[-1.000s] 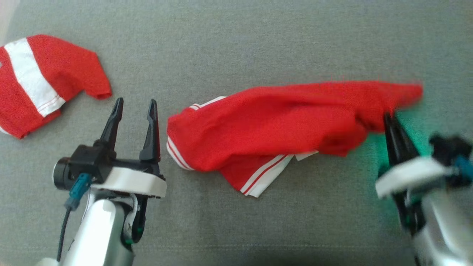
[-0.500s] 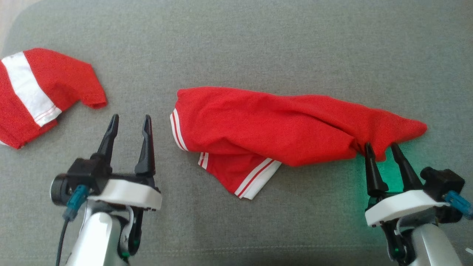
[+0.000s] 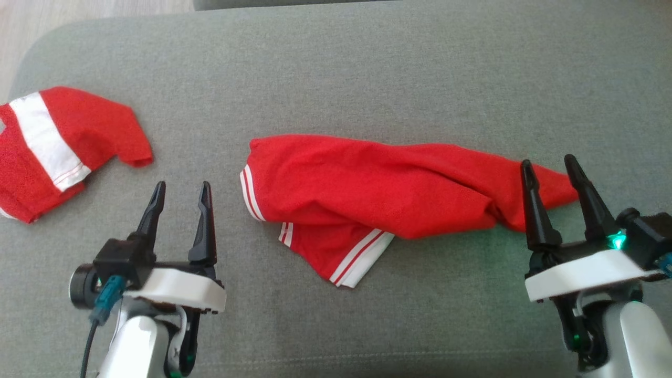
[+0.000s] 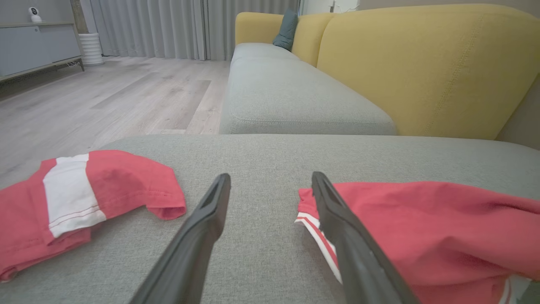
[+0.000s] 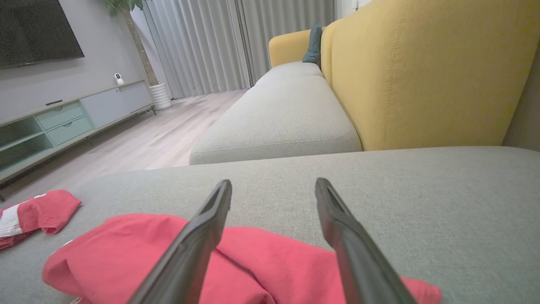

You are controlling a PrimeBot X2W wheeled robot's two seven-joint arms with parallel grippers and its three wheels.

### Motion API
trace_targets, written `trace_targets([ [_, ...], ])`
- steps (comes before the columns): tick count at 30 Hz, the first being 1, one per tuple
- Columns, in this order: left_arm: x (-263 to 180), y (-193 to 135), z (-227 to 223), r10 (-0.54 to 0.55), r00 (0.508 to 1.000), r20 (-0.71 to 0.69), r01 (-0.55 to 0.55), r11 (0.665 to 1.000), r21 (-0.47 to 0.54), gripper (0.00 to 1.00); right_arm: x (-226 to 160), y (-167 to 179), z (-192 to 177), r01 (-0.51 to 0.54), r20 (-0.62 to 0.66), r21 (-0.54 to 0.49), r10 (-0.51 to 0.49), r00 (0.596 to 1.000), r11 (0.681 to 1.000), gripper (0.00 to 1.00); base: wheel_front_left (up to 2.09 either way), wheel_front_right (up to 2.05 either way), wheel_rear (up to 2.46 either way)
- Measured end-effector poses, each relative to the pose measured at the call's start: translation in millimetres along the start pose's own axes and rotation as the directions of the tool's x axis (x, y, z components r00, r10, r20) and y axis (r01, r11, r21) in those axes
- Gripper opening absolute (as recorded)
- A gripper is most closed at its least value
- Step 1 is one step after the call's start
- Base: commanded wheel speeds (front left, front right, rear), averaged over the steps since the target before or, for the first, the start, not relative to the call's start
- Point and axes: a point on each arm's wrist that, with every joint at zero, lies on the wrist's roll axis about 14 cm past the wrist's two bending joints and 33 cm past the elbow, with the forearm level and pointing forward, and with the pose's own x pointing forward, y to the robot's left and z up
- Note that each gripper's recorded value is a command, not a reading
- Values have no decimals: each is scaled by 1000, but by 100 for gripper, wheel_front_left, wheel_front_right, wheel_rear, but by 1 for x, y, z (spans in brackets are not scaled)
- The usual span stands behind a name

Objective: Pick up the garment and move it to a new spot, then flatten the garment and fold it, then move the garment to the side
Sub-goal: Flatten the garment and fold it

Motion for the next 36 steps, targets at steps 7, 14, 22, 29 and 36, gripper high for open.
trace_targets([
  [7, -4, 2, -2, 9, 1000, -10, -9, 1000, 1, 100, -4, 1, -1, -1, -12, 0, 1, 1000, 1000, 100, 0, 0, 0],
  [14, -6, 3, -4, 12, 1000, -18, -12, 1000, -1, 100, -4, 0, -3, 1, -24, 1, -1, 1000, 1000, 100, 0, 0, 0],
  [22, -5, 4, -6, 10, 1000, -24, -10, 1000, 3, 100, -4, 0, -5, 3, -29, 2, -3, 1000, 1000, 100, 0, 0, 0],
  [29, -3, 3, -9, 2, 999, -34, -2, 1000, 2, 100, -3, -2, -8, 8, -37, 4, -8, 999, 1000, 100, 0, 0, 0],
  [36, 23, -17, -8, -85, 994, -63, 83, 996, -27, 100, 0, -4, -14, 13, -55, 8, -13, 998, 1000, 100, 0, 0, 0],
])
